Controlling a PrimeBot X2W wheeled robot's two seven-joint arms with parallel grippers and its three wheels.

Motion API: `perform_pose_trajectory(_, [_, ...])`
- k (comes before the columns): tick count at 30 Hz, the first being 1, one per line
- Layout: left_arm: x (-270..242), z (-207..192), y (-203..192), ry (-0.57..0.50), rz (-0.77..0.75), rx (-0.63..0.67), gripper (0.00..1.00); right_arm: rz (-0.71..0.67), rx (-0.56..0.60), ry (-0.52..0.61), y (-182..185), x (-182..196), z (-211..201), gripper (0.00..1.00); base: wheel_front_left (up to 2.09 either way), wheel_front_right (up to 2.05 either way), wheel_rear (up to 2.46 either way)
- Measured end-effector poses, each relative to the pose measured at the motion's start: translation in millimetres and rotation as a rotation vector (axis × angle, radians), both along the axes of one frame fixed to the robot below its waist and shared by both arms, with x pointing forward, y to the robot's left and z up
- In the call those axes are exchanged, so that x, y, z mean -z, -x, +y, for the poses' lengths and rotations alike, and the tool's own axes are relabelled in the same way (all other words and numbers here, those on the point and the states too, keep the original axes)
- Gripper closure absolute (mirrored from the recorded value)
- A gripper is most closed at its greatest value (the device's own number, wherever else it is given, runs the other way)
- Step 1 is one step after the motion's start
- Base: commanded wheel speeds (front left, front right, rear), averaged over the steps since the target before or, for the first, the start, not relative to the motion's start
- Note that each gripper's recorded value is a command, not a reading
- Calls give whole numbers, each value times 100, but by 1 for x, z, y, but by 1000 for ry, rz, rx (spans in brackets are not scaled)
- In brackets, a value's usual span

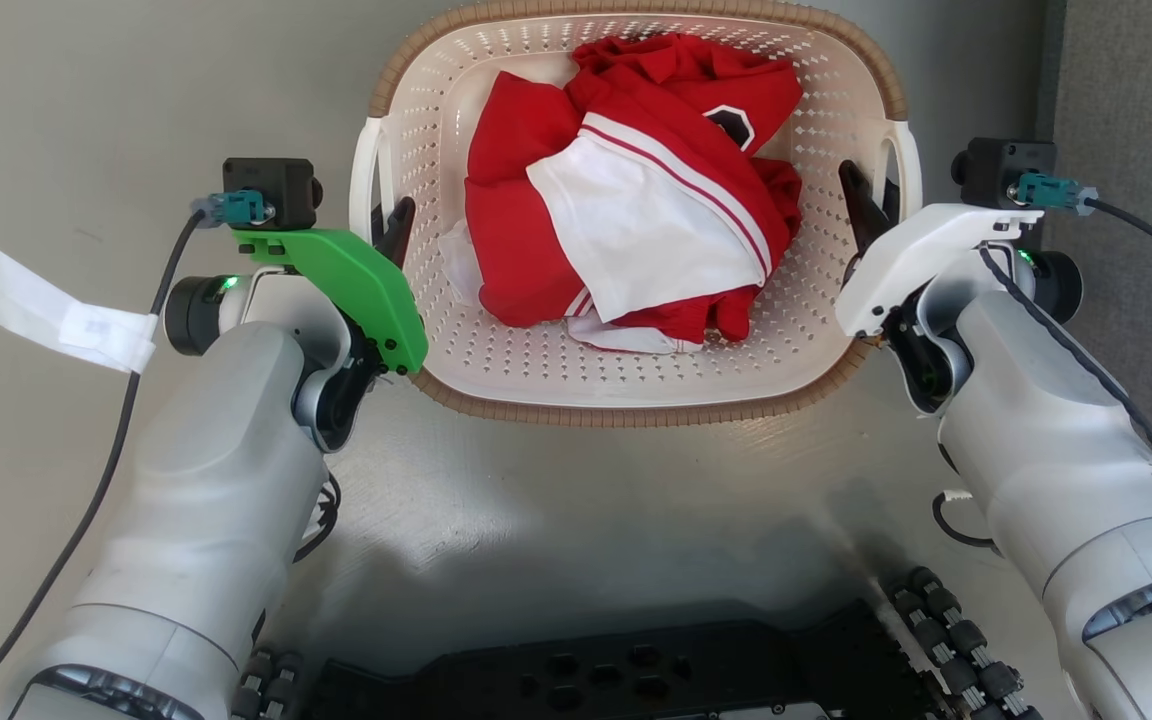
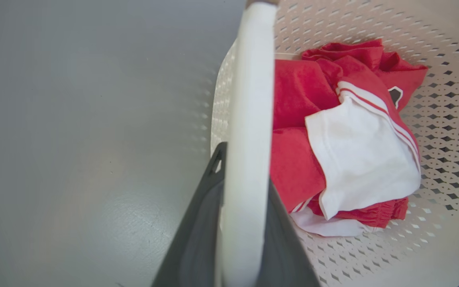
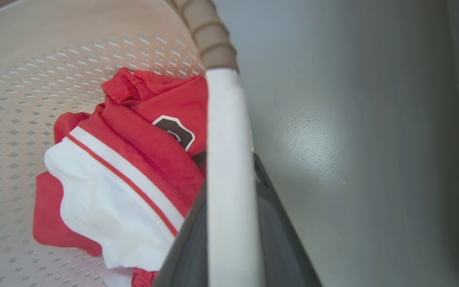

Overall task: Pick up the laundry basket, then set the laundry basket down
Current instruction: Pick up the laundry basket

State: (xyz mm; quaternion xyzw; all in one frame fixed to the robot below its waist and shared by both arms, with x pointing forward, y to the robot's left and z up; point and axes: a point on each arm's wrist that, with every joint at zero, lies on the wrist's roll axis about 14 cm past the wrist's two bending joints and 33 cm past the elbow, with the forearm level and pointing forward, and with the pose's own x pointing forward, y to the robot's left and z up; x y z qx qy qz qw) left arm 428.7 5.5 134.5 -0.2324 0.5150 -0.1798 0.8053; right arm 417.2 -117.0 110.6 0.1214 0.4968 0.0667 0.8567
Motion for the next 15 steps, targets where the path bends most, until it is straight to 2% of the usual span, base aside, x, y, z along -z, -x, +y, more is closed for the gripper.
perform_pose_trajectory(15, [-20,4,-2,-11,-14,6,100,-42,-28,-8,-8,-23,7,100,0,0,0])
